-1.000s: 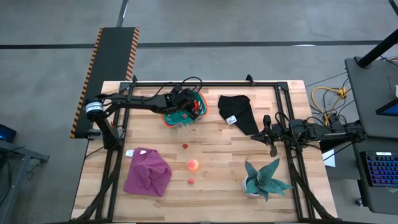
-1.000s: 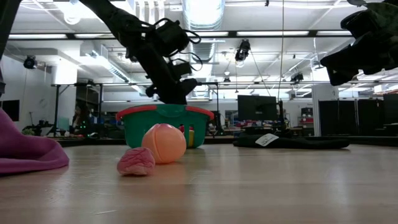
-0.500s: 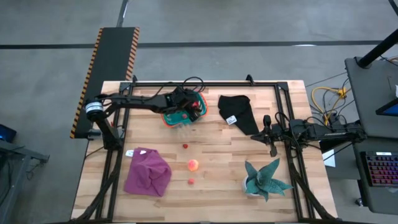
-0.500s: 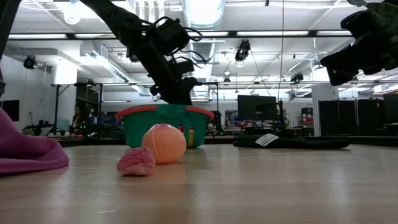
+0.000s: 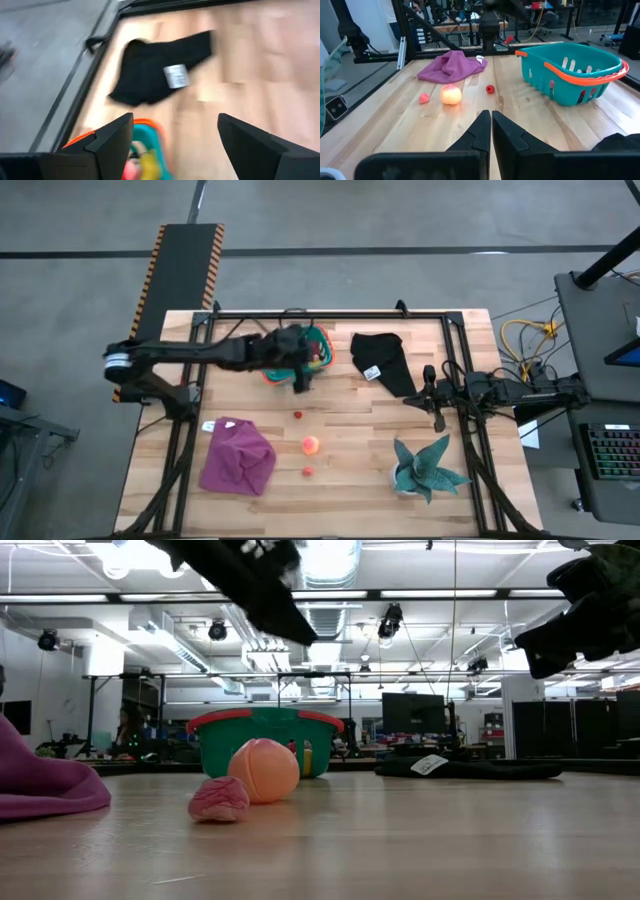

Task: Pick and placing Produce into tupperware
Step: Put the raspberry into the basket

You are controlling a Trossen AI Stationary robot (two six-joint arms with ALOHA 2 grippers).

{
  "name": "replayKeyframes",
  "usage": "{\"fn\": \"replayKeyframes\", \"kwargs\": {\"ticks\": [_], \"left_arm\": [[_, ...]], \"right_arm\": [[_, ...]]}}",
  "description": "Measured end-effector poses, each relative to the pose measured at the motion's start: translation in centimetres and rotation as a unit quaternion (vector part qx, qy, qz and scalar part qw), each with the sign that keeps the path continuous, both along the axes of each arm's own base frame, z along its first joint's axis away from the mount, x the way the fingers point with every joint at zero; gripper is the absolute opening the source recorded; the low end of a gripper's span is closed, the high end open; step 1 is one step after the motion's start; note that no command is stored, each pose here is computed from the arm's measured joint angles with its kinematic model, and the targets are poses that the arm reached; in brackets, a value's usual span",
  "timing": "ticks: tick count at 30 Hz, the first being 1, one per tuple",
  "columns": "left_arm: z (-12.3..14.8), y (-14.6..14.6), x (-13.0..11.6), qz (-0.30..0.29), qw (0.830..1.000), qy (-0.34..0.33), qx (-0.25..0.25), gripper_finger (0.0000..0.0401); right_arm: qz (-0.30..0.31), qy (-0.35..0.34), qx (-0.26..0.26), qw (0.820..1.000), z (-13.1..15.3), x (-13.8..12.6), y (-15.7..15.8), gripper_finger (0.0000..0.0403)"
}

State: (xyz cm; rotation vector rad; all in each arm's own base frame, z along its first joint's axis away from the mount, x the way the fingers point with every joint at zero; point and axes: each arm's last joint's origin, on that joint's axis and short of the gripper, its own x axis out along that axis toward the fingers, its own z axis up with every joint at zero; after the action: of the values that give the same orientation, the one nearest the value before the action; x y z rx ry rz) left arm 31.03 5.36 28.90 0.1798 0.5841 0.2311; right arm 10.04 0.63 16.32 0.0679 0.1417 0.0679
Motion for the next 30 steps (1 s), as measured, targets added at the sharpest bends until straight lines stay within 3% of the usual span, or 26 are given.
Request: {"fn": "replayKeyframes", "kwargs": {"ticks": [6, 12, 21, 30], "left_arm": [[0.7, -4.7, -1.9, -0.086, 0.996, 0.036, 0.013, 0.0274], [-2.5, -7.7, -2.4, -0.141, 0.986, 0.092, 0.015, 0.0274], [-7.7, -8.5, -1.8, -0.11, 0.978, 0.173, -0.031, 0.0274], [-11.5, -8.6, -0.6, -0.106, 0.965, 0.239, -0.03, 0.0274]], "right_arm": [[-0.001, 0.005, 0.003, 1.0, -0.1, 0.1, 0.0, 0.0009], [-0.001, 0.008, 0.003, 1.0, -0.1, 0.1, 0.0, 0.0009], [-0.001, 0.008, 0.004, 1.0, -0.1, 0.1, 0.0, 0.0009], [-0.001, 0.01, 0.003, 1.0, -0.2, 0.1, 0.0, 0.0009]]}}
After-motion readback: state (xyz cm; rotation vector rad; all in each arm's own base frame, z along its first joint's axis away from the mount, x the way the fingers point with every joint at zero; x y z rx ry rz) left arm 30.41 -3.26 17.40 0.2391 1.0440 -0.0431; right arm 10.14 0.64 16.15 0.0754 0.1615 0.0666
